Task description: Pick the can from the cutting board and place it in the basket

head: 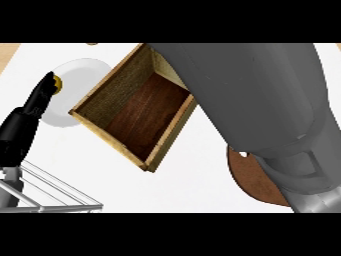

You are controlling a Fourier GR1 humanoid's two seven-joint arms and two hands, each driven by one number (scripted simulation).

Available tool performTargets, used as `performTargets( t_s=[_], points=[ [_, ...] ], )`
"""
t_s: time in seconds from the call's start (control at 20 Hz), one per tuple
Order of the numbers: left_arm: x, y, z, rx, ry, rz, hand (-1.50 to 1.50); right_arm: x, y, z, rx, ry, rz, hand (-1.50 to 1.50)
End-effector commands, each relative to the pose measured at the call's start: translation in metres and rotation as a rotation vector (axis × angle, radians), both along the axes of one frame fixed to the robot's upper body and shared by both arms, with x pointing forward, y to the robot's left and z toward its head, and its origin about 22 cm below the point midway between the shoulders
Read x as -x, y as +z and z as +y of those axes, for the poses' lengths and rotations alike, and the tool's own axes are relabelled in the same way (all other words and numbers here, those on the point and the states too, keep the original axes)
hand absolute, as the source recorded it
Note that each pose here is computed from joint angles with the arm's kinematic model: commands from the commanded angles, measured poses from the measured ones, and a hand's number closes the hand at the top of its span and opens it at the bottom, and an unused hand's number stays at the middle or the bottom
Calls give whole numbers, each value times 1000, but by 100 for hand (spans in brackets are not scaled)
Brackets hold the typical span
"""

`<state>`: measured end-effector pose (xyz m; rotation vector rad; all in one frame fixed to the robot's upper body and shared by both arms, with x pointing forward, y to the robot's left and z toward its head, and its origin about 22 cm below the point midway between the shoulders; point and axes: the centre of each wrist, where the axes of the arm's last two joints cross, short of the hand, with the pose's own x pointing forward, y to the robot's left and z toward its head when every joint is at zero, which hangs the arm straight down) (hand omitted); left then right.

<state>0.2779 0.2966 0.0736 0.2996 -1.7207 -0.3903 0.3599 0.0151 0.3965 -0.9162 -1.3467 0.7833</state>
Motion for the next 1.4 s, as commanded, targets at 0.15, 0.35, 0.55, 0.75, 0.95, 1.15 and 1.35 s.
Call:
performTargets(
  t_s=[0.15, 0.35, 0.55, 0.75, 0.95, 1.15, 1.35],
  points=[
    [-11, -1, -8, 15, -2, 4, 0, -7, 6, 10, 129, -55, 197, -150],
    [0, -10, -8, 8, -14, 1, 0, -13, -9, 13, 49, -24, 247, -150],
    [-4, 8, -7, 19, -11, 7, 0, -7, -2, 7, -43, -8, 190, -150],
    [0, -9, -10, 13, -13, 6, 0, 3, 12, 1, -290, -45, 27, -150],
    [0, -2, 1, 13, 2, -2, 0, 2, 29, -22, -475, -172, -143, -150],
    [-1, 9, 2, 10, 20, 6, 0, -5, 31, -62, -574, -293, -217, -150],
    [0, -3, 10, 11, 53, 14, 0, -4, 30, -103, -623, -388, -324, -150]
  ],
)
